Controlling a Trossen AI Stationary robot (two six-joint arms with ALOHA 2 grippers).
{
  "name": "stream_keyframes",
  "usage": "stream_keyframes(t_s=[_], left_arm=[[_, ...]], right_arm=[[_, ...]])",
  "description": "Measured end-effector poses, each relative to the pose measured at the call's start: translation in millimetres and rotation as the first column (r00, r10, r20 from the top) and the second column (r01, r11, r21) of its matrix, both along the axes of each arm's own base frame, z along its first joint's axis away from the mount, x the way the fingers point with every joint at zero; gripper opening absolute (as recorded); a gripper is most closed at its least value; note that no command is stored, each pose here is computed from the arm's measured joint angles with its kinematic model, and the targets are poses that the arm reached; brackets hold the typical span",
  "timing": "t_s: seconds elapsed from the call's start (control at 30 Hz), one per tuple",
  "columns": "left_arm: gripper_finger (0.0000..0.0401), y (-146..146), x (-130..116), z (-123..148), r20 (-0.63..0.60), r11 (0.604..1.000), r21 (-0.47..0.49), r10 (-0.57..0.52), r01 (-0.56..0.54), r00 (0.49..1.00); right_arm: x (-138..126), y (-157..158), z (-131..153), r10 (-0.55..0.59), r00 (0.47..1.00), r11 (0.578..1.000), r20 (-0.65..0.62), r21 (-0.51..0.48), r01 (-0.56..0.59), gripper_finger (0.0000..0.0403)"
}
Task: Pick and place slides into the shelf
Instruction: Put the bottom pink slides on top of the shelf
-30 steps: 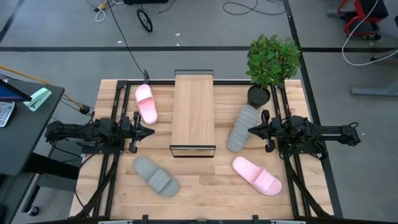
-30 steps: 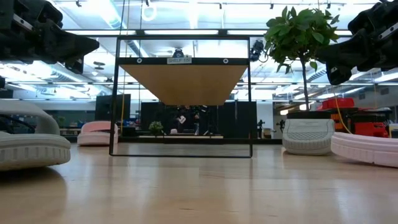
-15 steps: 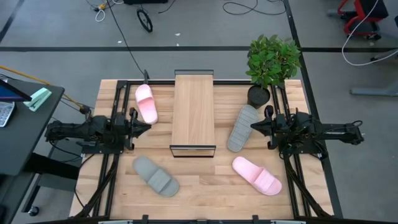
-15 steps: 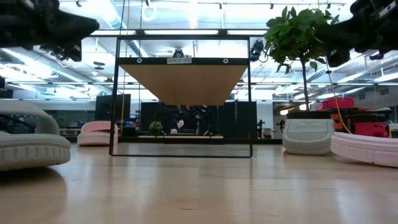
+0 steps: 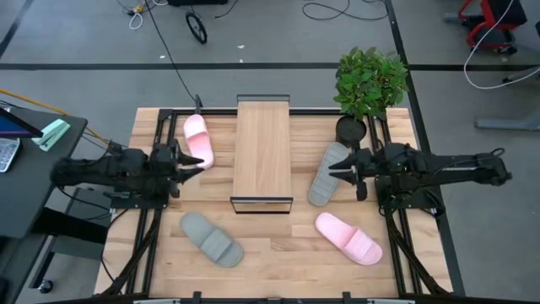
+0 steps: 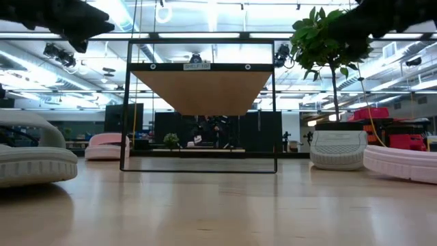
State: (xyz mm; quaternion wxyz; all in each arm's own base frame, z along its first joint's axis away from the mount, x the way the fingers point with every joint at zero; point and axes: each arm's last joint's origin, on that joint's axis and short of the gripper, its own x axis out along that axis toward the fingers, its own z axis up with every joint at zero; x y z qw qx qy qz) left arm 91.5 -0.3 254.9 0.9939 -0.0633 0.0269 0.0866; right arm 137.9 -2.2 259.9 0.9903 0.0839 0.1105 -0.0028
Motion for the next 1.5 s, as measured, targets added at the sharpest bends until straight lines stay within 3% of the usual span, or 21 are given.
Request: stream_keyframes(t_s=[0.27,0.47,0.67,0.8,1.03,1.37,1.5], left_arm=[[0.0182,-0.8,9.3,11.4,-0.117,1.0,-0.011,0.002,-0.003,0.993],[0.0192,-0.9,10.9,11.6,-0.13,0.999,0.034,-0.001,0.005,0.992],[0.0187,-0.9,10.7,11.2,-0.12,0.999,-0.046,0.004,-0.01,0.993],[0.0183,-0.8,10.0,7.9,-0.155,0.999,-0.044,0.005,-0.011,0.988],[0.0189,-0.6,7.6,-0.5,-0.241,0.998,-0.051,0.007,-0.02,0.971],[0.018,-0.9,7.8,-0.1,-0.207,0.972,-0.228,0.015,-0.063,0.978],[0.0175,-2.9,8.2,0.2,-0.195,0.952,-0.305,-0.046,-0.017,0.98]], right_arm=[[12.2,2.8,23.8,0.079,0.964,0.988,-0.255,0.147,-0.042,0.0135],[15.4,2.7,21.2,0.06,0.922,0.971,-0.382,0.235,0.035,0.0136],[18.5,1.3,12.7,-0.009,0.884,0.943,-0.468,0.289,0.163,0.0135],[19.2,-0.3,6.2,-0.077,0.843,0.915,-0.533,0.297,0.272,0.0135],[17.9,-0.4,-3.3,-0.101,0.769,0.866,-0.632,0.324,0.38,0.0135],[15.3,-0.3,-6.7,-0.105,0.732,0.843,-0.673,0.33,0.425,0.0135],[15.4,-0.3,-6.7,-0.107,0.731,0.837,-0.674,0.335,0.431,0.0135]])
